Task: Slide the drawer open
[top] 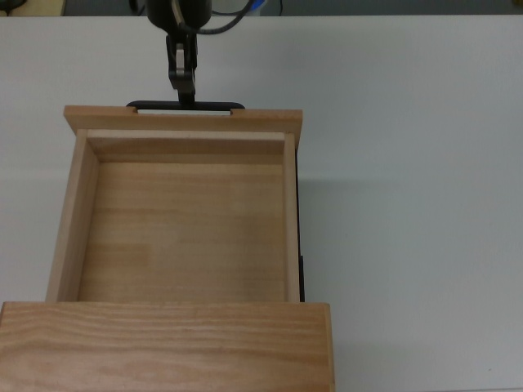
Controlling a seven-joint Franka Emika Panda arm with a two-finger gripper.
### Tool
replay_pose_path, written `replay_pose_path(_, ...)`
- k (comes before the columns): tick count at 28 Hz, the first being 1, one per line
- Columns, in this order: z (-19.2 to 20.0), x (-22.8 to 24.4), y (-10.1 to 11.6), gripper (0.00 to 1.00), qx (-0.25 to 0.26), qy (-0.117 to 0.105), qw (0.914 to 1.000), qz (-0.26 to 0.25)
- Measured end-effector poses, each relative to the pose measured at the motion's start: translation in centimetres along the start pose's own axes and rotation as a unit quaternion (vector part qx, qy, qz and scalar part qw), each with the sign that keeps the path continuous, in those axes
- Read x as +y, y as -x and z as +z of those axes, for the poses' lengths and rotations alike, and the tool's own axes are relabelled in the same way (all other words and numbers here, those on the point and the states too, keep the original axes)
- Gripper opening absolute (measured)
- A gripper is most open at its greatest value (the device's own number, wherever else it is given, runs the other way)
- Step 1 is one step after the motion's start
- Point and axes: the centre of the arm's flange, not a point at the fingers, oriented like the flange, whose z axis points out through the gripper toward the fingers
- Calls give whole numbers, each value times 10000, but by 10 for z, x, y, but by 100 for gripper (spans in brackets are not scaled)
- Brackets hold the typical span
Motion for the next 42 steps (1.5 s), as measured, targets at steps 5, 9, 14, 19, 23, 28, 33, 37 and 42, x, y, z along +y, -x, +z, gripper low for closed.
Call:
replay_pose_path(5,-23,6,0,33,15,-30,10000,-9)
replay_pose_path(9,-34,13,1,48,25,38,9999,-136)
replay_pose_path(14,-40,19,1,69,20,136,9974,-712)
replay_pose_path(19,-39,27,2,86,-59,406,9821,-1838)
replay_pose_path(23,-36,31,6,100,-172,586,9559,-2872)
replay_pose_path(28,-33,35,9,100,-311,708,9155,-3949)
replay_pose_path(33,-30,36,14,100,-425,715,8630,-4984)
replay_pose_path(37,-27,36,16,100,-499,716,8258,-5572)
replay_pose_path(42,-20,38,16,100,-600,723,7770,-6225)
